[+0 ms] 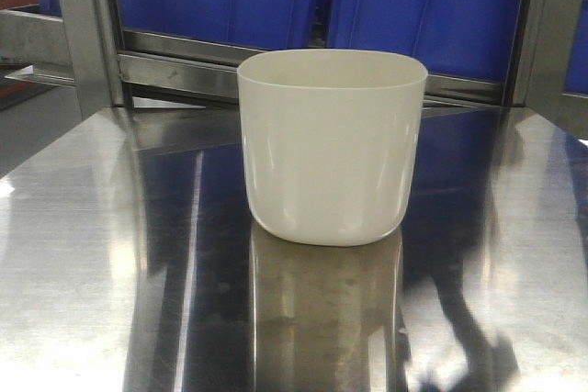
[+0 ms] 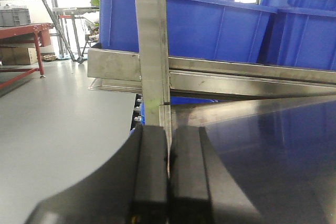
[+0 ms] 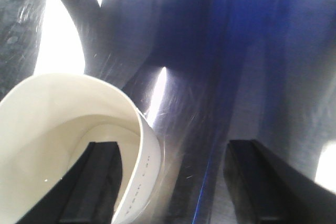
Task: Move white bin to right shelf second layer
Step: 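Lower the right gripper onto the white bin's rim and close it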
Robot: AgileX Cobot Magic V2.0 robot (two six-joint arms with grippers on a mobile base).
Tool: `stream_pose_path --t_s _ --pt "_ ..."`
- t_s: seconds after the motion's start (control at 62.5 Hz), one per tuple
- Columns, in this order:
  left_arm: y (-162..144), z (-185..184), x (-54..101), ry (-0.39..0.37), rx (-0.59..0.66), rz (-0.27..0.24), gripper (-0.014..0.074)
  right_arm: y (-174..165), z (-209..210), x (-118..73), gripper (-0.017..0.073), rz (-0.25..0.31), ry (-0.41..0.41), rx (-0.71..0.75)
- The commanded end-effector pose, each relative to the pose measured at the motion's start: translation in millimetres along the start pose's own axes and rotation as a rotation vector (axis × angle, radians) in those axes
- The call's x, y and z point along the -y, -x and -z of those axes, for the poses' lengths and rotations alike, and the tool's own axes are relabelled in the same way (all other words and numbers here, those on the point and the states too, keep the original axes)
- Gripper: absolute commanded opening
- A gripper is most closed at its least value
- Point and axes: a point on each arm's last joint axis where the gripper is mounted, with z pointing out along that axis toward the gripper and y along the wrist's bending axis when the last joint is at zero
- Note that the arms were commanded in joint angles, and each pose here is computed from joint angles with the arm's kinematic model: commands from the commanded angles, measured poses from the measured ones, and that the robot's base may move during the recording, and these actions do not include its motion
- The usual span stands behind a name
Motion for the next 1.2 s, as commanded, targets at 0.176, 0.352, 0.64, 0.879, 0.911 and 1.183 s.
stream_pose_path --t_s 0.176,0.352,0.64,0.879,0.911,1.183 --pt "-2.7 0.5 -0.3 0.004 0.066 0.013 0.0085 17.1 -7.3 -10.1 0.0539 -0.029 0.044 0.013" --pt "-2.7 0.5 -0.3 0.004 0.066 0.013 0.0085 24.1 -20.5 -12.3 0.0539 -0.026 0.033 -0.07" --pt "-2.7 0.5 -0.3 0.004 0.066 0.013 0.0085 24.7 -39.2 -25.5 0.0539 0.001 0.045 -0.162" --pt "-2.7 0.5 -0.3 0.004 0.066 0.013 0.0085 17.5 -57.7 -27.1 0.0539 0.005 0.038 -0.222" --pt "-2.7 0.5 -0.3 0.004 0.066 0.013 0.0085 16.0 -61.0 -26.7 0.0539 0.005 0.035 -0.235" --pt "-2.7 0.5 -0.3 0.004 0.066 0.013 0.0085 7.0 -84.2 -24.1 0.0539 0.001 0.018 -0.303"
